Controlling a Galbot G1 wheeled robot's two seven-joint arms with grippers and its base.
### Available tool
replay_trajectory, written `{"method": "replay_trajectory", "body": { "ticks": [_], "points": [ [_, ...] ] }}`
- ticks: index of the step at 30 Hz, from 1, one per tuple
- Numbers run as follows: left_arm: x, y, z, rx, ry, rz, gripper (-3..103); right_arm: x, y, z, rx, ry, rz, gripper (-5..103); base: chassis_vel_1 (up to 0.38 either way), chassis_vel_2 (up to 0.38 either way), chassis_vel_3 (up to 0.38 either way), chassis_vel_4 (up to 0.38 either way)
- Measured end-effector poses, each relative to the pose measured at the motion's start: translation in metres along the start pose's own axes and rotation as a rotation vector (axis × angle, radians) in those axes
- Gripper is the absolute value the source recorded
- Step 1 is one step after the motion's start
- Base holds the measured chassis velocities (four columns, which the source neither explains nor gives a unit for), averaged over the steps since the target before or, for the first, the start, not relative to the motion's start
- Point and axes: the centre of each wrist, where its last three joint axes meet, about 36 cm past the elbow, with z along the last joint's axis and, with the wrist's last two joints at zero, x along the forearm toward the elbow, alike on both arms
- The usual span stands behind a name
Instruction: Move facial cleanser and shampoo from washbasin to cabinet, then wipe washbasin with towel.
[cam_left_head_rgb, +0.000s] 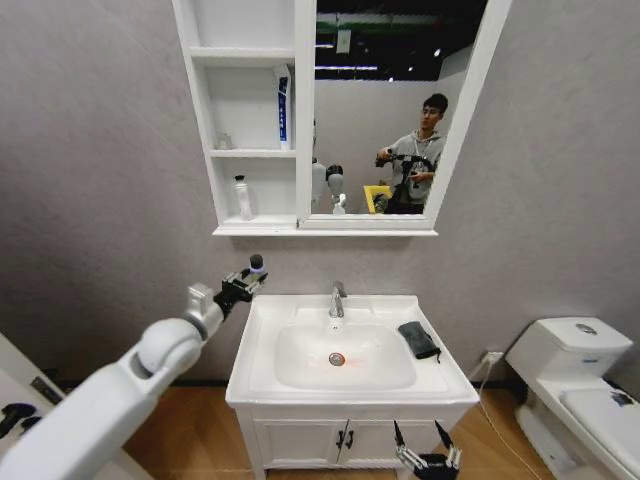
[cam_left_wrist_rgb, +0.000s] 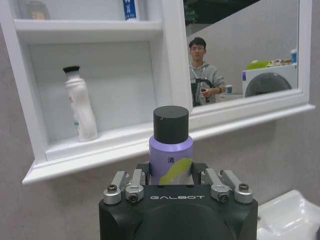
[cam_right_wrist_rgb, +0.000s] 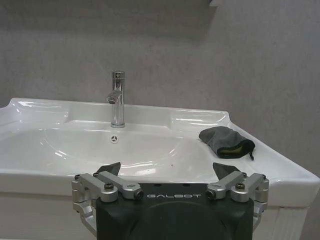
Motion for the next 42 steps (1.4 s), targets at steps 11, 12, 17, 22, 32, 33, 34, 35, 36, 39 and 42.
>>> {"method": "replay_trajectory", "body": {
  "ticks": [11, 12, 17, 22, 32, 33, 34, 35, 36, 39, 42],
  "points": [
    [-0.069, 0.018, -0.143, 0.111, 0.076, 0.042, 42, 0.003, -0.002, 0.004, 0.000, -0.006, 0.006, 100, 0.000, 0.000, 0.000, 0.000],
    [-0.069, 0.018, -0.143, 0.111, 0.076, 0.042, 42, 0.003, -0.002, 0.004, 0.000, -0.006, 0.006, 100, 0.000, 0.000, 0.000, 0.000],
    [-0.128, 0.014, -0.162, 0.085, 0.114, 0.006, 42, 0.001, -0.003, 0.005, -0.006, -0.007, 0.011, 100, 0.000, 0.000, 0.000, 0.000],
    [-0.163, 0.010, -0.161, 0.084, 0.133, -0.025, 42, 0.000, -0.004, 0.010, -0.008, -0.005, 0.013, 100, 0.000, 0.000, 0.000, 0.000],
    [-0.206, 0.036, -0.147, 0.095, 0.170, -0.126, 42, -0.001, -0.010, 0.018, -0.009, -0.002, 0.024, 100, 0.000, 0.000, 0.000, 0.000],
    [-0.209, 0.039, -0.144, 0.100, 0.174, -0.132, 42, -0.001, -0.011, 0.018, -0.009, -0.002, 0.025, 100, 0.000, 0.000, 0.000, 0.000],
    [-0.211, 0.041, -0.141, 0.108, 0.179, -0.135, 42, -0.002, -0.011, 0.018, -0.009, -0.002, 0.026, 100, 0.000, 0.000, 0.000, 0.000],
    [-0.211, 0.041, -0.141, 0.108, 0.179, -0.135, 42, -0.002, -0.011, 0.018, -0.009, -0.002, 0.026, 100, 0.000, 0.000, 0.000, 0.000],
    [-0.214, 0.041, -0.138, 0.114, 0.183, -0.136, 42, -0.002, -0.011, 0.018, -0.008, -0.003, 0.027, 100, 0.000, 0.000, 0.000, 0.000],
    [-0.218, 0.042, -0.135, 0.124, 0.191, -0.137, 42, -0.003, -0.012, 0.018, -0.007, -0.004, 0.028, 100, 0.000, 0.000, 0.000, 0.000],
    [-0.223, 0.042, -0.132, 0.134, 0.199, -0.138, 42, -0.004, -0.013, 0.019, -0.007, -0.003, 0.030, 100, 0.000, 0.000, 0.000, 0.000]
  ]
}}
